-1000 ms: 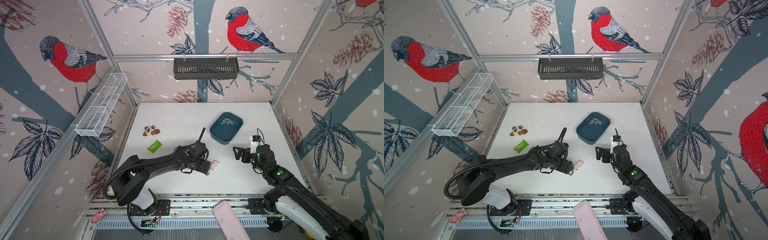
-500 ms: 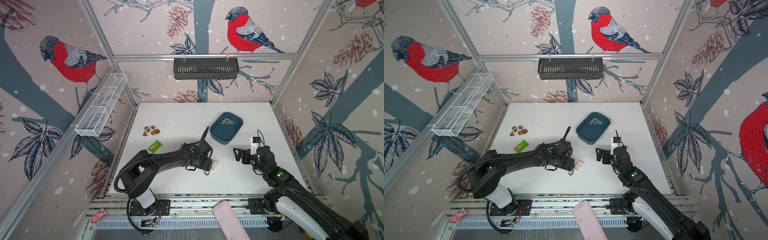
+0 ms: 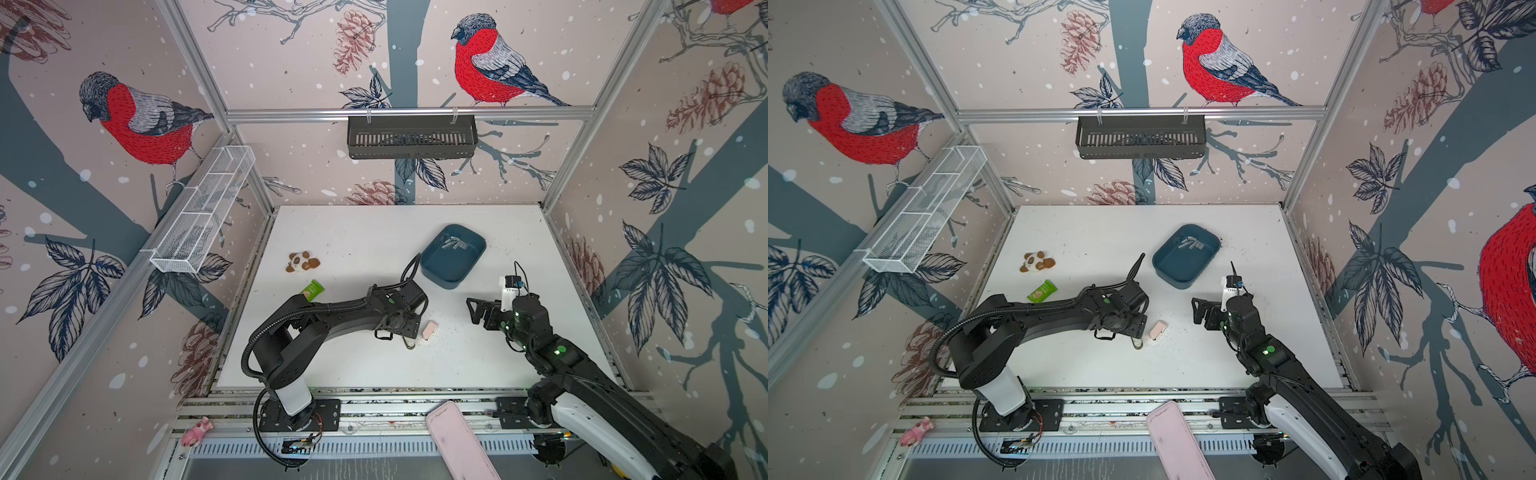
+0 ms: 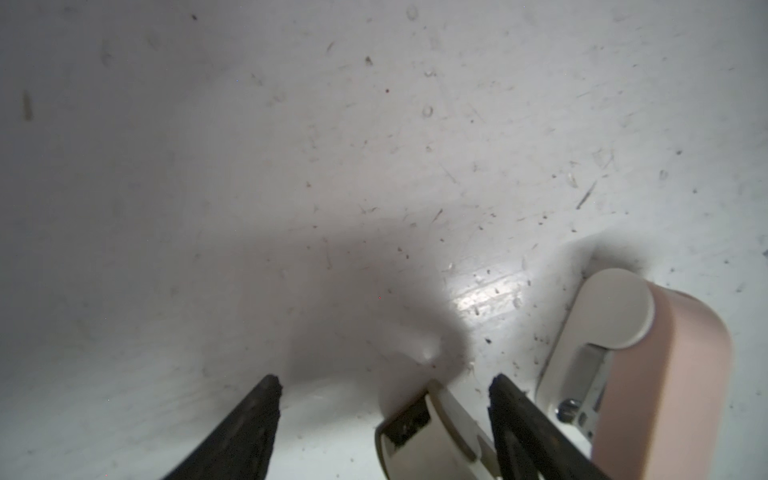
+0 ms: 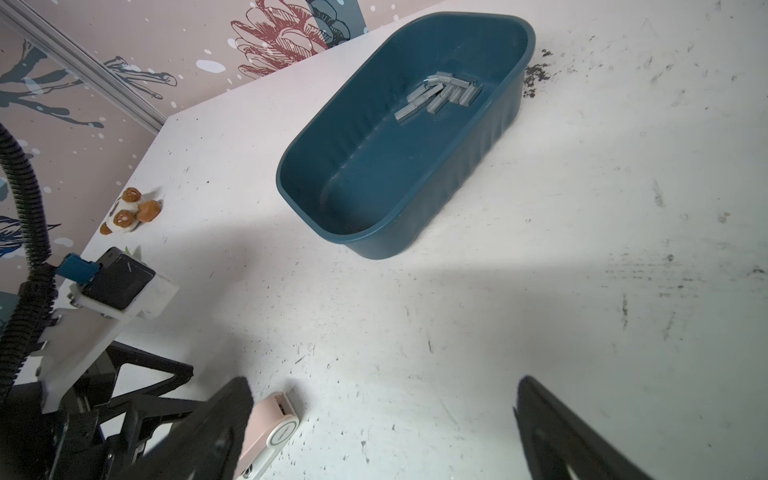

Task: Load the staples into the stapler

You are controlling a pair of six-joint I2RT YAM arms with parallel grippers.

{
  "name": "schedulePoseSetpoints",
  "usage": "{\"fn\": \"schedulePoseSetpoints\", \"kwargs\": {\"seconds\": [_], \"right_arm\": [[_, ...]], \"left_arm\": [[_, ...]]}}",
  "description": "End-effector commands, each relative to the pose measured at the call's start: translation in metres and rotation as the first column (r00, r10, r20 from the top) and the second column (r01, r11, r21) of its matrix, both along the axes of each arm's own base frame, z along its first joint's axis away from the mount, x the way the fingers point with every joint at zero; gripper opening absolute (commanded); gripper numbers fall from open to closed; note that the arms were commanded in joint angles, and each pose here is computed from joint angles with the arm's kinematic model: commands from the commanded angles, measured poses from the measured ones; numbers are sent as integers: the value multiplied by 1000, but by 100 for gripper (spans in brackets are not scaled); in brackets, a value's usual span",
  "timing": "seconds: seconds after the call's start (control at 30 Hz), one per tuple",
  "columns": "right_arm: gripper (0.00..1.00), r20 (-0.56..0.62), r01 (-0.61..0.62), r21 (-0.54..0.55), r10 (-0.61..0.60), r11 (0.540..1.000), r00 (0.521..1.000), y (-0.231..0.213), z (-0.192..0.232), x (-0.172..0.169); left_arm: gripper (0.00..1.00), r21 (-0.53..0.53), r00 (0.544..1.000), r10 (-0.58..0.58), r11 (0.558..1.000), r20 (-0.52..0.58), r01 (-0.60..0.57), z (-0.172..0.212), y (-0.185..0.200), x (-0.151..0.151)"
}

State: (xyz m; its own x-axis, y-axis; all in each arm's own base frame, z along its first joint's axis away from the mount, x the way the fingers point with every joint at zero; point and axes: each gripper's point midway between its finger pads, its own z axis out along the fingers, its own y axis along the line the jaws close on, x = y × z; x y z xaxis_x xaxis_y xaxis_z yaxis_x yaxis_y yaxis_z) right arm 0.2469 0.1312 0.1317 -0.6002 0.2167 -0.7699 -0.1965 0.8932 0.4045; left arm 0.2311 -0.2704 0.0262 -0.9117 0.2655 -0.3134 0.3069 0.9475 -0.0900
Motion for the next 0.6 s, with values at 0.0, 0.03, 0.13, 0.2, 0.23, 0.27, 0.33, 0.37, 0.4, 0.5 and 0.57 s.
{"fn": "schedulePoseSetpoints", "kwargs": {"seconds": [0.0, 0.03, 0.13, 0.2, 0.23, 0.27, 0.33, 0.37, 0.4, 0.5, 0.57], "right_arm": [[100, 15, 12, 5, -12, 1000, 1000, 0, 3, 3], [100, 14, 11, 4, -11, 1000, 1000, 0, 2, 3], [100, 14, 9, 1, -9, 1000, 1000, 0, 2, 4], [100, 15, 9, 1, -9, 1000, 1000, 1, 2, 4], [100, 14, 8, 0, -8, 1000, 1000, 1, 2, 4], [100, 14, 8, 1, -8, 1000, 1000, 1, 2, 4], [100, 12, 8, 1, -8, 1000, 1000, 1, 2, 4], [100, 13, 8, 1, -8, 1000, 1000, 1, 2, 3], [100, 14, 9, 2, -9, 1000, 1000, 0, 2, 3], [100, 13, 10, 1, -10, 1000, 1000, 0, 1, 2], [100, 13, 13, 2, -13, 1000, 1000, -1, 1, 2]], "left_arm": [[77, 70, 999, 28, 997, 16, -29, -1, 18, 2], [77, 75, 1000, 25, 997, 16, -26, 0, 20, 1], [76, 95, 1000, 24, 995, 12, -25, -1, 29, -1], [75, 105, 1000, 27, 994, 7, -28, -1, 36, -4], [75, 111, 1000, 31, 993, 3, -31, -2, 41, -5], [74, 115, 999, 34, 993, -1, -34, -2, 45, -7], [71, 114, 999, 34, 993, -12, -32, -3, 52, -11], [71, 115, 999, 34, 993, -14, -32, -2, 55, -13], [71, 116, 999, 33, 993, -14, -32, 0, 58, -15], [71, 112, 999, 45, 993, -8, -44, 7, 68, -20], [71, 84, 1000, 31, 996, -1, -31, 15, 67, -23]]}}
